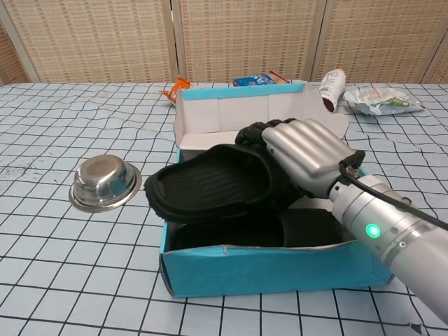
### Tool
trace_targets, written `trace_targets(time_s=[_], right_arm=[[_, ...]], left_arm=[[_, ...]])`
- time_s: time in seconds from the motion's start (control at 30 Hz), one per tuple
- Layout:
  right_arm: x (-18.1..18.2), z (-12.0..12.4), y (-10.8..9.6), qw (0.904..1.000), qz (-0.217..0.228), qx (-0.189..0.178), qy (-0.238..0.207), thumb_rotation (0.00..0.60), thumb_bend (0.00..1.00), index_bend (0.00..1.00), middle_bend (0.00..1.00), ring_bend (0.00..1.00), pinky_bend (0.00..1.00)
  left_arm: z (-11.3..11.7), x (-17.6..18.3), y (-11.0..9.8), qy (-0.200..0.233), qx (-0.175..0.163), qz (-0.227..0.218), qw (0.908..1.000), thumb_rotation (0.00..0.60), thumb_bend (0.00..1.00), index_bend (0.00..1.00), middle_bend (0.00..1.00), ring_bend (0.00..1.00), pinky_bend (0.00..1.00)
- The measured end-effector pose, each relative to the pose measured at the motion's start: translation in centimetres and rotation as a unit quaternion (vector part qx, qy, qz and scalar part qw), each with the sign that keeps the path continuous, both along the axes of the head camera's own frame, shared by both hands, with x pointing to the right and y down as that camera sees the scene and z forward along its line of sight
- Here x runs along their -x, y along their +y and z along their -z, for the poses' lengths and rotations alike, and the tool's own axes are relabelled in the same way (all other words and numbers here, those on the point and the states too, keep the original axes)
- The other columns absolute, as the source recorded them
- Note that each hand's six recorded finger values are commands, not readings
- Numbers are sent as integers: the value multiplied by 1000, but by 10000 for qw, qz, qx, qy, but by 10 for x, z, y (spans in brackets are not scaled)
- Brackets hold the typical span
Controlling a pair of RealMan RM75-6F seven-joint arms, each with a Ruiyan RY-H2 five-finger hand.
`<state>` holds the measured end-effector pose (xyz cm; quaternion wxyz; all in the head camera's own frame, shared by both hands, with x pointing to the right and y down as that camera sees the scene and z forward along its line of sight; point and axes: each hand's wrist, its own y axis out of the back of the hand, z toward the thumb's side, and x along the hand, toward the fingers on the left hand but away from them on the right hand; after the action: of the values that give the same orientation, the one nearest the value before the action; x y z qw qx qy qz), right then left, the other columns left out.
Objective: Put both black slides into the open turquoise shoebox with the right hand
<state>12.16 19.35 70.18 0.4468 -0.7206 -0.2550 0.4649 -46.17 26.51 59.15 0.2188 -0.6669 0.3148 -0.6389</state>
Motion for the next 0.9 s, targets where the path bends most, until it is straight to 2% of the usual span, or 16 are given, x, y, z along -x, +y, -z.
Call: trace_targets(time_s=[0.23,0.53,0.6,0.7,0.9], right_arm=[[-13,-16,4,9964,-70,376,760,600,89,626,518,342,358],[-11,-12,1,9969,-136,230,740,600,90,603,518,342,358],[-11,-10,0,9972,-132,221,699,600,90,559,515,342,357],[-10,-5,-1,9978,-136,245,608,600,90,443,451,322,345],[-9,12,-5,9988,-103,319,357,600,58,254,281,168,236]], left_arm=[[-1,0,0,0,22,18,10000,600,497,375,289,438,545],[-1,1,1,-4,71,21,10000,600,497,375,289,438,546],[-1,0,1,-8,61,6,10000,600,498,375,289,437,546],[-1,1,1,-15,58,18,10000,600,497,375,289,438,546],[-2,1,1,-33,70,15,10000,600,497,375,290,437,546]])
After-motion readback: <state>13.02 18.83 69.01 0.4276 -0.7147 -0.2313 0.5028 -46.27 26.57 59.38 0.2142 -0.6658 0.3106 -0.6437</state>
